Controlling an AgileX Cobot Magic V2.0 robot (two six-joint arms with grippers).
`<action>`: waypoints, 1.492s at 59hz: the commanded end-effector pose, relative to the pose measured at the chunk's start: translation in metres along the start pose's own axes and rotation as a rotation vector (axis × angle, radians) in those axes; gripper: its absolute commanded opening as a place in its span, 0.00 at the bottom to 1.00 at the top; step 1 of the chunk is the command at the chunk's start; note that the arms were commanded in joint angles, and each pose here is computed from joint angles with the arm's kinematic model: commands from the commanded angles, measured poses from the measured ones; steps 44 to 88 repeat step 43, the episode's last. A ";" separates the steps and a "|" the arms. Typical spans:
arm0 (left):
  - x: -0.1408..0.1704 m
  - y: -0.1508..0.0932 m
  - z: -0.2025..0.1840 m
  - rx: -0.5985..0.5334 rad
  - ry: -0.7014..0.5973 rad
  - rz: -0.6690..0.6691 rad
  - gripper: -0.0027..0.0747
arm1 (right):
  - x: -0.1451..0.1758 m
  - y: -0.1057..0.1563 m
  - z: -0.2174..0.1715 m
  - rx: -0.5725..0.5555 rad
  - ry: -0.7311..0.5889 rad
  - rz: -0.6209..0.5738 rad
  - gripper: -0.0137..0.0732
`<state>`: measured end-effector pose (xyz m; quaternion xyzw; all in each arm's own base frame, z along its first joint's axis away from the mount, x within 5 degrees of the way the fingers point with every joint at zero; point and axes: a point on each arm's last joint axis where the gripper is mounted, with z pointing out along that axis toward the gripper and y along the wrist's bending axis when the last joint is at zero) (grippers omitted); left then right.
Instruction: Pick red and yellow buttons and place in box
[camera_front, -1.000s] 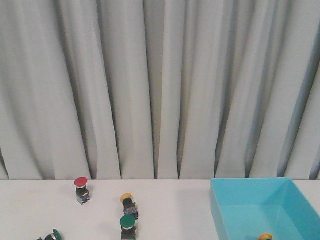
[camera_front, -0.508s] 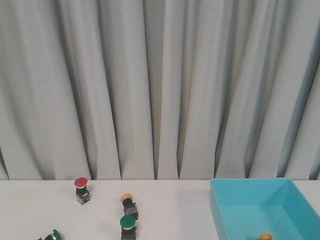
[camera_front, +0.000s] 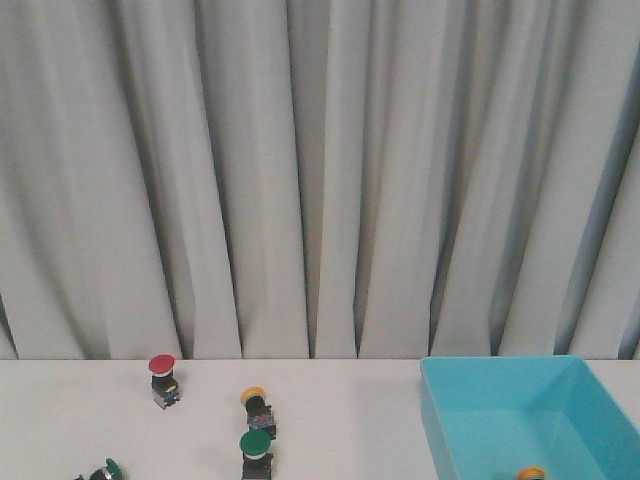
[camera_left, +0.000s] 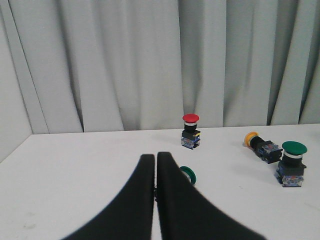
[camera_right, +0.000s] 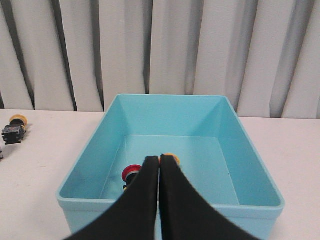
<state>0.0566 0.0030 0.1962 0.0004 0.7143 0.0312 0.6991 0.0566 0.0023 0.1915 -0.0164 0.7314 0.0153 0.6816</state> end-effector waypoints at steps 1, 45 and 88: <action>-0.004 -0.001 -0.001 0.013 -0.077 -0.015 0.03 | -0.002 0.000 -0.001 -0.004 -0.069 0.008 0.15; -0.004 -0.001 -0.001 0.013 -0.077 -0.015 0.03 | -0.002 0.000 -0.001 -0.004 -0.066 0.001 0.15; -0.004 -0.001 -0.001 0.013 -0.077 -0.015 0.03 | -0.002 0.000 -0.001 -0.004 -0.066 0.001 0.15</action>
